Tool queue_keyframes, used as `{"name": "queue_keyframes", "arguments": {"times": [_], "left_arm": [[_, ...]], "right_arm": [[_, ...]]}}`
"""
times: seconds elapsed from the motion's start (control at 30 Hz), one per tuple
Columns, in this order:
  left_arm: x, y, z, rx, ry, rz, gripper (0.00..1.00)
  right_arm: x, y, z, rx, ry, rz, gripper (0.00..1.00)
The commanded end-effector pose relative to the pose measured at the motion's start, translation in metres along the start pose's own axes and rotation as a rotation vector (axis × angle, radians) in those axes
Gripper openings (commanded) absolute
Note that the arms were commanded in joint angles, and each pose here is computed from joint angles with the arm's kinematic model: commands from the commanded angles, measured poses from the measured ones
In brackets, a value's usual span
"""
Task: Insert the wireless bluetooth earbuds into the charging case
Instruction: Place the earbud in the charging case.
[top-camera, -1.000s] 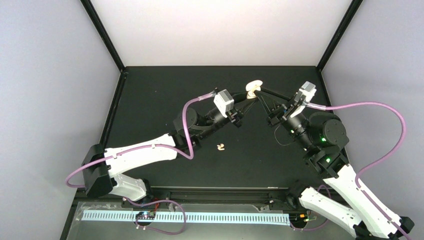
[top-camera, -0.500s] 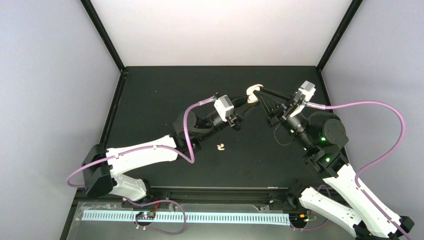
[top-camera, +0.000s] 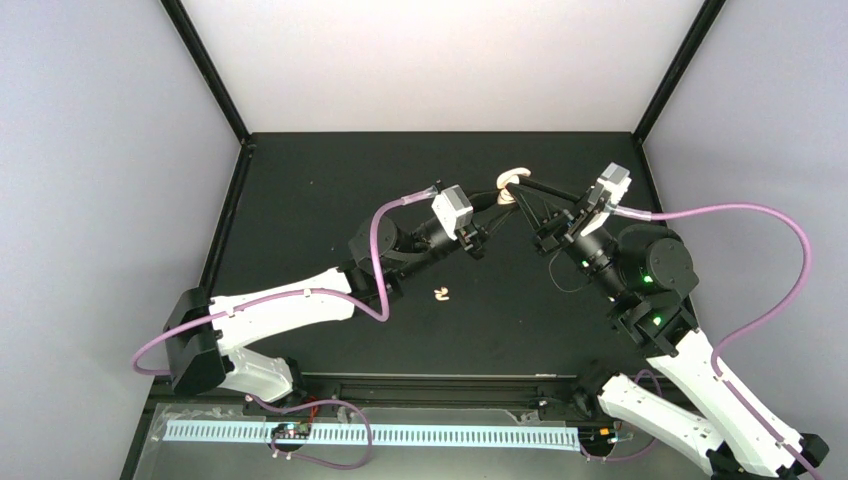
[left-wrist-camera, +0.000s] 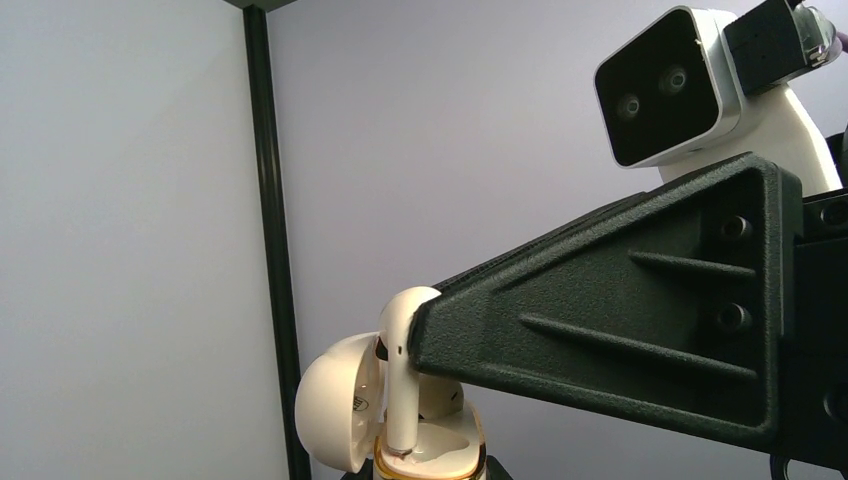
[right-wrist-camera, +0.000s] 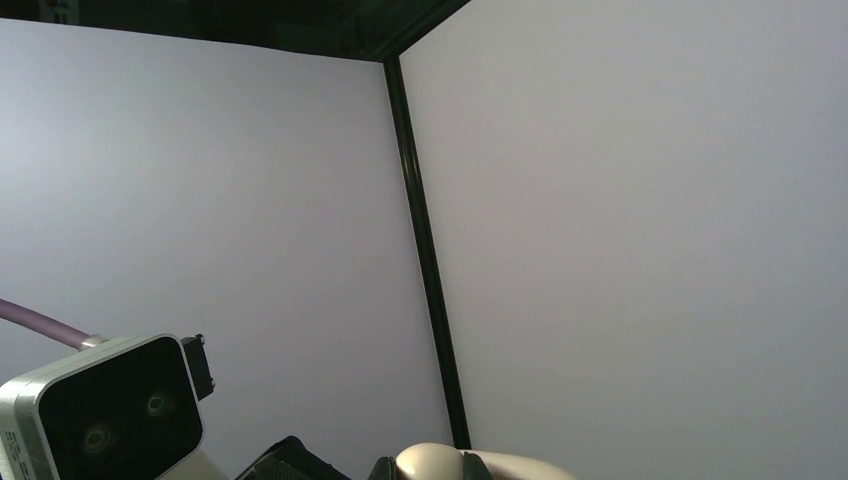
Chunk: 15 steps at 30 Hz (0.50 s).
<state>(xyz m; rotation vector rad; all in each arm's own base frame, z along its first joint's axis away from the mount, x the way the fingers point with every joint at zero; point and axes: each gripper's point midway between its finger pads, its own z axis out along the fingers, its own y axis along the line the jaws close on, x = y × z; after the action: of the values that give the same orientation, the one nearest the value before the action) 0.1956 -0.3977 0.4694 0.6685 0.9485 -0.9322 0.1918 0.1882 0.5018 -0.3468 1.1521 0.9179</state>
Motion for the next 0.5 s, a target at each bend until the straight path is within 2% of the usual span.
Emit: {"name": "queue_keyframes", "arguments": {"times": [0.0, 0.47], "left_arm": [[-0.027, 0.001, 0.005, -0.003, -0.056, -0.011, 0.02], [-0.04, 0.003, 0.005, -0.013, -0.076, -0.03, 0.02]], "right_arm": [[0.0, 0.001, -0.002, -0.004, 0.0, -0.009, 0.09], [0.006, 0.001, -0.002, -0.007, 0.023, -0.008, 0.09]]}}
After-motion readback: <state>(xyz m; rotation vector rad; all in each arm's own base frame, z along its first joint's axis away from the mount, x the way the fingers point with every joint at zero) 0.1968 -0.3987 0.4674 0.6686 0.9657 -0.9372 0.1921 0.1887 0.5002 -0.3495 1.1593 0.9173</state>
